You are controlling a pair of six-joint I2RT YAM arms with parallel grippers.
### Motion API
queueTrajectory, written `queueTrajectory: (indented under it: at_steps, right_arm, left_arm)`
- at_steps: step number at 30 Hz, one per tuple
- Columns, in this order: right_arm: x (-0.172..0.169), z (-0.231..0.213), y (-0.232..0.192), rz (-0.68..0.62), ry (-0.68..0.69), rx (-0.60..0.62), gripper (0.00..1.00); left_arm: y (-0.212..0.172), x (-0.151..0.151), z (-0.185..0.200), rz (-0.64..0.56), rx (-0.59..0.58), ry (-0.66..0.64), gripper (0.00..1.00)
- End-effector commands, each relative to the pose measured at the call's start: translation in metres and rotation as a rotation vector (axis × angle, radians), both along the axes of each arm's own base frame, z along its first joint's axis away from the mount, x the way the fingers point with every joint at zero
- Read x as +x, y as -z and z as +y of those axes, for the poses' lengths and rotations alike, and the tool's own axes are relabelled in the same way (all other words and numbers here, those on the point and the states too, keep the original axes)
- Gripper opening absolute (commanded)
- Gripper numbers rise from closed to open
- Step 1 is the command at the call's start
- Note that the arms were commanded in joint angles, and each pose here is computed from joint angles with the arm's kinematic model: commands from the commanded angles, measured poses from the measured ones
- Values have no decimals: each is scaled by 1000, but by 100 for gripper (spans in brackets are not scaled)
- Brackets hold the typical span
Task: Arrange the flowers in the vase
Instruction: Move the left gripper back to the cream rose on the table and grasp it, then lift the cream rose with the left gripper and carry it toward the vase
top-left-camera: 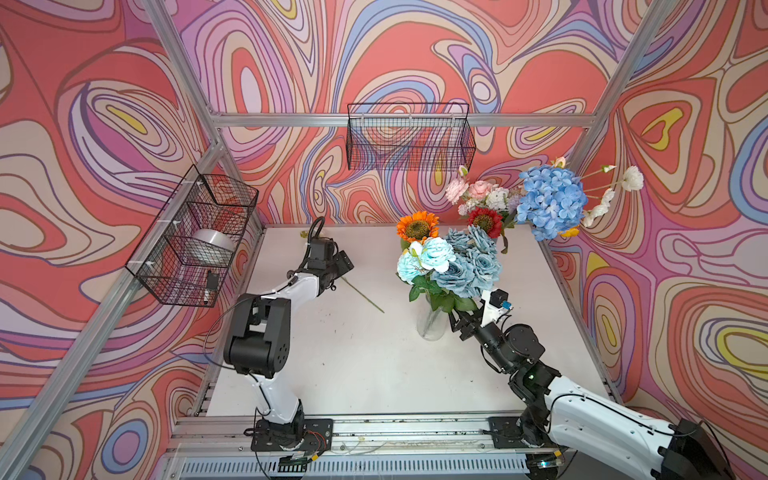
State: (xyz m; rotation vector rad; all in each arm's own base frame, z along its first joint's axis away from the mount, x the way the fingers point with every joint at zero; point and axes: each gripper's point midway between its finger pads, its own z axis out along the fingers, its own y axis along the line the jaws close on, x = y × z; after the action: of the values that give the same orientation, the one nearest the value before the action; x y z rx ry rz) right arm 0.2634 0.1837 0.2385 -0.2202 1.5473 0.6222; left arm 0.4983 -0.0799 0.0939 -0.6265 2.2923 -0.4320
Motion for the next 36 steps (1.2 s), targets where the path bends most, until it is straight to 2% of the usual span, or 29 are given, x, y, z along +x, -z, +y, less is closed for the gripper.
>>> queueTrajectory:
  at_steps: [1,6,11,15,18,22,26,27,31,36]
  right_arm:
    - [-3,3,14,49,-27,-85,79]
    - [-7,7,23,65,-59,-122,80]
    - [-8,16,22,46,-105,-145,81]
    - [-4,24,13,12,-125,-150,84]
    - [-1,26,8,5,-123,-144,92]
    - [1,26,4,4,-115,-136,94]
    - [-3,21,7,17,-108,-131,94]
    - [-4,20,10,24,-105,-131,94]
    - [-9,10,19,46,-82,-111,94]
    - [-14,2,19,34,-63,-88,94]
  left_arm:
    - [32,-8,11,164,73,-7,81]
    - [52,-6,25,225,142,-41,81]
    - [66,-1,32,269,148,-49,79]
    - [71,12,33,288,155,-40,74]
    - [77,20,34,296,161,-33,59]
    - [86,22,33,317,133,-18,26]
    - [82,18,29,285,113,-9,3]
    - [79,17,29,274,107,-12,0]
    - [53,14,29,185,78,-27,0]
    - [14,3,18,61,-22,-25,0]
